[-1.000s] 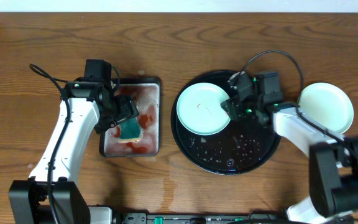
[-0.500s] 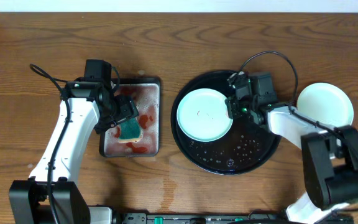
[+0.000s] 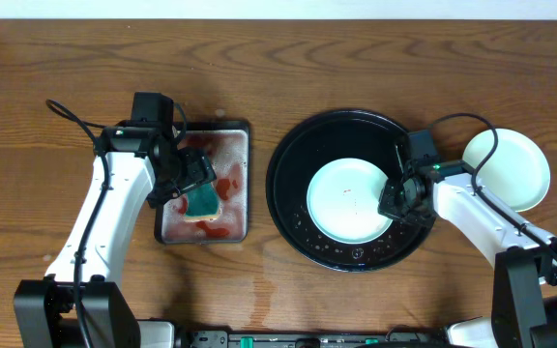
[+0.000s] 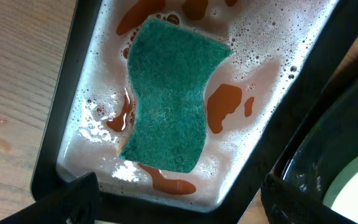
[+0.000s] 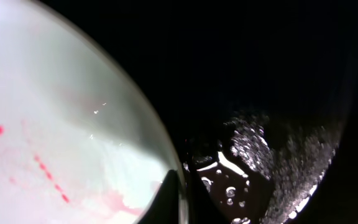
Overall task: Clean dirty plates on tray and stack at the side
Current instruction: 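Move right gripper back and pull the rear mint plate forward, then grasp the green sponge with the left gripper and lift it, then scrub the second mint plate with the sponge, right gripper holding its rim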
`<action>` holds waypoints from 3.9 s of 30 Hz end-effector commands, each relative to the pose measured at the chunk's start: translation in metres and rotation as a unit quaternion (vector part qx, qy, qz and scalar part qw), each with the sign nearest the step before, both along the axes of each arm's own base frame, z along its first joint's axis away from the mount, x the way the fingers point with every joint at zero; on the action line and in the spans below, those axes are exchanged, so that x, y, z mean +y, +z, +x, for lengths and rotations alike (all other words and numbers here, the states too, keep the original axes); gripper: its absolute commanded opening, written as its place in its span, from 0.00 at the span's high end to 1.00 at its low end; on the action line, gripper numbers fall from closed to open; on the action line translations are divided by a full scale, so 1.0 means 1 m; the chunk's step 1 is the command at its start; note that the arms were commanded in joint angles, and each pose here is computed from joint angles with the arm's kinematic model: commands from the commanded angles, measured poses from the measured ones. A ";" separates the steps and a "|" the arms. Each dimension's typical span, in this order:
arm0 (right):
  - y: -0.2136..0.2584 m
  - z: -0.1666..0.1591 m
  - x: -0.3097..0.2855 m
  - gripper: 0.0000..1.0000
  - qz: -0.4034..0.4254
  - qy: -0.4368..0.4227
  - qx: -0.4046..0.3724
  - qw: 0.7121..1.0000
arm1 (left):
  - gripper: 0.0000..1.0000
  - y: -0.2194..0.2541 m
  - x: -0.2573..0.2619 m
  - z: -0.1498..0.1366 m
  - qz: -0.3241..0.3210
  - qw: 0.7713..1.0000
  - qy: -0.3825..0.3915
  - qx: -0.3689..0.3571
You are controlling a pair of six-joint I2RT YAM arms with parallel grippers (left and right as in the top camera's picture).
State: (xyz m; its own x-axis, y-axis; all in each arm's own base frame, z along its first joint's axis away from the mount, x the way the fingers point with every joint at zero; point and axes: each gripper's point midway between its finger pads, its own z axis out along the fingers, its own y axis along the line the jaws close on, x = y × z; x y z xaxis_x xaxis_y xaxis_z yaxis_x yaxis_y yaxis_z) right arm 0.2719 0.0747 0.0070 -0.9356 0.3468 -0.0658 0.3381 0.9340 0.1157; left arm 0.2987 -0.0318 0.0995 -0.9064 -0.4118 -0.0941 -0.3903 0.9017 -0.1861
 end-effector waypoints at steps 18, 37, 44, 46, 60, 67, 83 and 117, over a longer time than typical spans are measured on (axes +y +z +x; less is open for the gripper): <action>0.146 0.037 0.038 0.60 0.052 0.267 -0.249 0.930 | 0.04 0.000 0.005 0.005 0.009 1.000 0.017 -0.005; 0.142 0.019 0.037 0.60 0.080 0.217 -0.210 0.950 | 0.81 -0.105 0.014 0.001 0.039 0.998 0.018 0.050; 0.136 0.015 0.021 0.65 0.062 0.171 -0.186 0.966 | 0.93 -0.098 0.014 0.005 0.040 0.998 0.004 0.047; 0.134 0.015 0.013 0.66 0.057 0.152 -0.179 0.970 | 0.92 -0.090 0.014 0.007 0.040 0.998 0.003 0.044; 0.097 0.016 0.019 0.61 0.168 0.210 -0.121 0.955 | 0.92 -0.018 -0.005 0.015 0.043 0.997 -0.056 -0.010; 0.044 0.016 0.016 0.59 0.168 0.212 -0.044 0.962 | 0.93 0.012 -0.019 0.018 0.031 0.996 -0.072 -0.051; 0.026 0.034 -0.015 0.56 0.080 0.175 -0.048 0.980 | 0.92 0.032 -0.032 0.012 -0.008 0.994 -0.080 -0.073; -0.019 0.020 0.000 0.99 0.129 0.154 -0.035 0.979 | 0.93 -0.021 -0.330 -0.037 -0.210 0.946 -0.238 -0.071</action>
State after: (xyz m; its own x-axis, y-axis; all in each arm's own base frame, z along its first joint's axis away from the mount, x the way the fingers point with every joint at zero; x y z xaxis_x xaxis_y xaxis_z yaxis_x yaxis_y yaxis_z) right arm 0.3036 0.0747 0.0002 -0.9899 0.0530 -0.1316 -0.0002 0.9270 0.3750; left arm 0.2697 -0.3432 0.0880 -0.9808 0.0049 -0.1951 0.1163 0.8176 -0.5639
